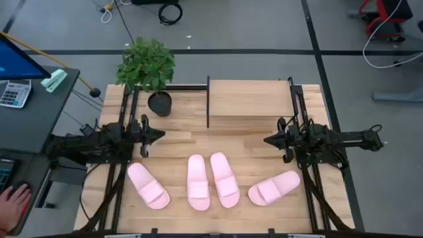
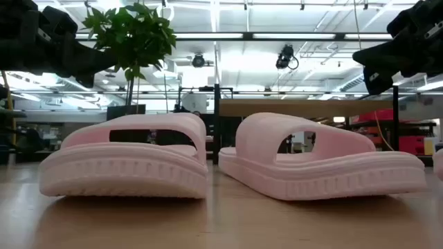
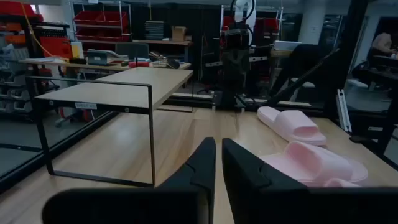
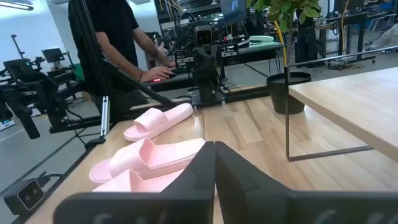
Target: Pick and place slides into the shelf
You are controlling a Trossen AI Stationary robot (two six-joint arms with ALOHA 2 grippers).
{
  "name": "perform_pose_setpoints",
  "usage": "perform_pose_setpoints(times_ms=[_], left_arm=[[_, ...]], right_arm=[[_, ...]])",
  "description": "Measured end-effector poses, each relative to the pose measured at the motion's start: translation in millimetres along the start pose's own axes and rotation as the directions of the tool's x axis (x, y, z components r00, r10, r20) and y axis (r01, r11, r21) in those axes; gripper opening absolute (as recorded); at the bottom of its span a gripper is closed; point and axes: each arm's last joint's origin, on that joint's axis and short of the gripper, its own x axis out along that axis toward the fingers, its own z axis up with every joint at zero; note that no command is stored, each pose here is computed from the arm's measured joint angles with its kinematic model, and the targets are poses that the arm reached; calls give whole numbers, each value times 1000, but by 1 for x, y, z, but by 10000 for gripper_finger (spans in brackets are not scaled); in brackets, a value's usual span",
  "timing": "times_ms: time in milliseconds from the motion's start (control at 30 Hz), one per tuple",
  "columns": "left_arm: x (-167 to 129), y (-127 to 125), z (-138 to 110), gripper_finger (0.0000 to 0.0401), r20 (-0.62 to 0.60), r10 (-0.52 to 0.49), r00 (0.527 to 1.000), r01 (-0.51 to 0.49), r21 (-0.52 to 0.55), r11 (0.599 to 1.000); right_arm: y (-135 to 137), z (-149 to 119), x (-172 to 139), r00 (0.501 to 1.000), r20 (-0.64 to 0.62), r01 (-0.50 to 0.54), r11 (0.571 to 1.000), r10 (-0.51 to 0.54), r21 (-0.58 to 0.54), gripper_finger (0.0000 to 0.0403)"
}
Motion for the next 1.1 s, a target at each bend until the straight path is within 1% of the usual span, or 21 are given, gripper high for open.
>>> perform_pose_setpoints(times_ms=[133, 433, 833, 1100], left_arm=[[0, 0, 0, 38, 1, 0, 1000, 0, 0, 1000], [0, 0, 0, 25, 0, 0, 1000, 0, 0, 1000], [0, 0, 0, 39, 1, 0, 1000, 0, 0, 1000], [0, 0, 0, 27, 0, 0, 1000, 0, 0, 1000]], right_arm=[[0, 0, 0, 1000, 0, 0, 1000, 0, 0, 14], [0, 0, 0, 1000, -1, 0, 1000, 0, 0, 14], [0, 0, 0, 1000, 0, 0, 1000, 0, 0, 14], [0, 0, 0, 1000, 0, 0, 1000, 0, 0, 14]])
